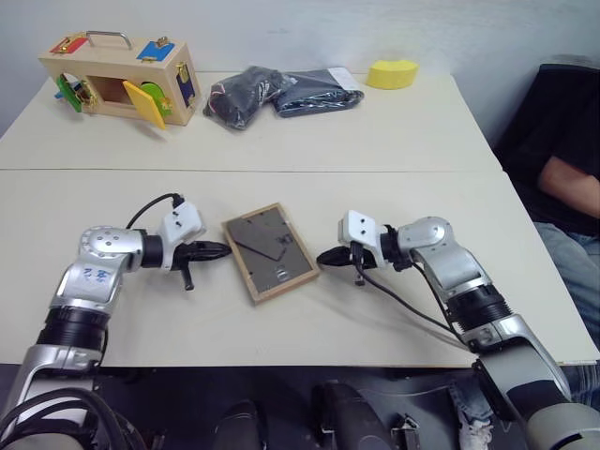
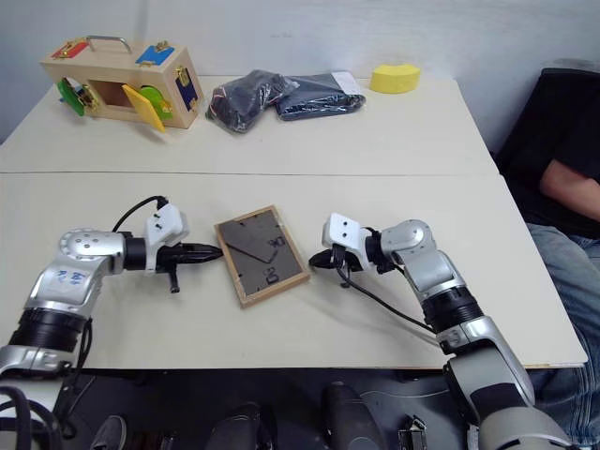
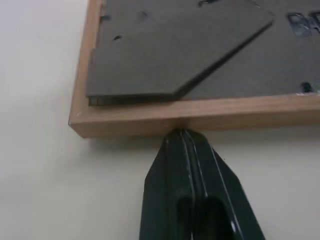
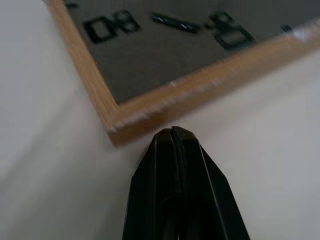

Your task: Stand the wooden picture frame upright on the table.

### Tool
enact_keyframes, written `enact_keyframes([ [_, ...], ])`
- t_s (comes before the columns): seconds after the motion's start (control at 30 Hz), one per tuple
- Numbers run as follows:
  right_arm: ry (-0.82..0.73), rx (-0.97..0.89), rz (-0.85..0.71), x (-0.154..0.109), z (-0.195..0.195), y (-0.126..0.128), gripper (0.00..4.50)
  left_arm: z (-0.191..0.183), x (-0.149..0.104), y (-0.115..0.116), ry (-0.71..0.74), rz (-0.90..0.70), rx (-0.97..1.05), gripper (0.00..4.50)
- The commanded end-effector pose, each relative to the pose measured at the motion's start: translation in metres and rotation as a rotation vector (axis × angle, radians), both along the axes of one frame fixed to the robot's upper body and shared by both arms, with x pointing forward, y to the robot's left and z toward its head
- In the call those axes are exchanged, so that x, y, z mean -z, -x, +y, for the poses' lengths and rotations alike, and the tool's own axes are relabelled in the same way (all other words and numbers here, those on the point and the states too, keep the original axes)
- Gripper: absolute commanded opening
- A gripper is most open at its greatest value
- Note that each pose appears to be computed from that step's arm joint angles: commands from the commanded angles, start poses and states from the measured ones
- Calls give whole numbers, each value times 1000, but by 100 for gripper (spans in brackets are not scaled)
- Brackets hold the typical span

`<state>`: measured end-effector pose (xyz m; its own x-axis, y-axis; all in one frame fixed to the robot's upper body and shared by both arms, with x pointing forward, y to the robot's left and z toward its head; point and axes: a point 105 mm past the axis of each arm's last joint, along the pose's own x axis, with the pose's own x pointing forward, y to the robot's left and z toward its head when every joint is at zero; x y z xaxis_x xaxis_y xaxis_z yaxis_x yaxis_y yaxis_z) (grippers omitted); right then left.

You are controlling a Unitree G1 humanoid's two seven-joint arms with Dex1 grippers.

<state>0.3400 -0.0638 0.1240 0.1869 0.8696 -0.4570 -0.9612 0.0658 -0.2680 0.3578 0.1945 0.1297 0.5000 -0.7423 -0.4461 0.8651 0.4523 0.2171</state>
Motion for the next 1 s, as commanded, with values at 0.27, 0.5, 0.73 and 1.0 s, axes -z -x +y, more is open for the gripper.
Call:
enact_keyframes([
  [0.27,36,30,-100,-13,-9,-3,0,27,-8,27,213,465,-78,148],
  [0.5,108,-1,-213,-15,-7,-9,0,6,-20,50,460,837,-102,373],
  [0.73,137,-67,-251,-13,6,-3,0,-16,23,55,384,951,-182,448],
  [1.0,137,-113,-238,-9,18,5,0,-51,32,47,415,977,-163,448],
])
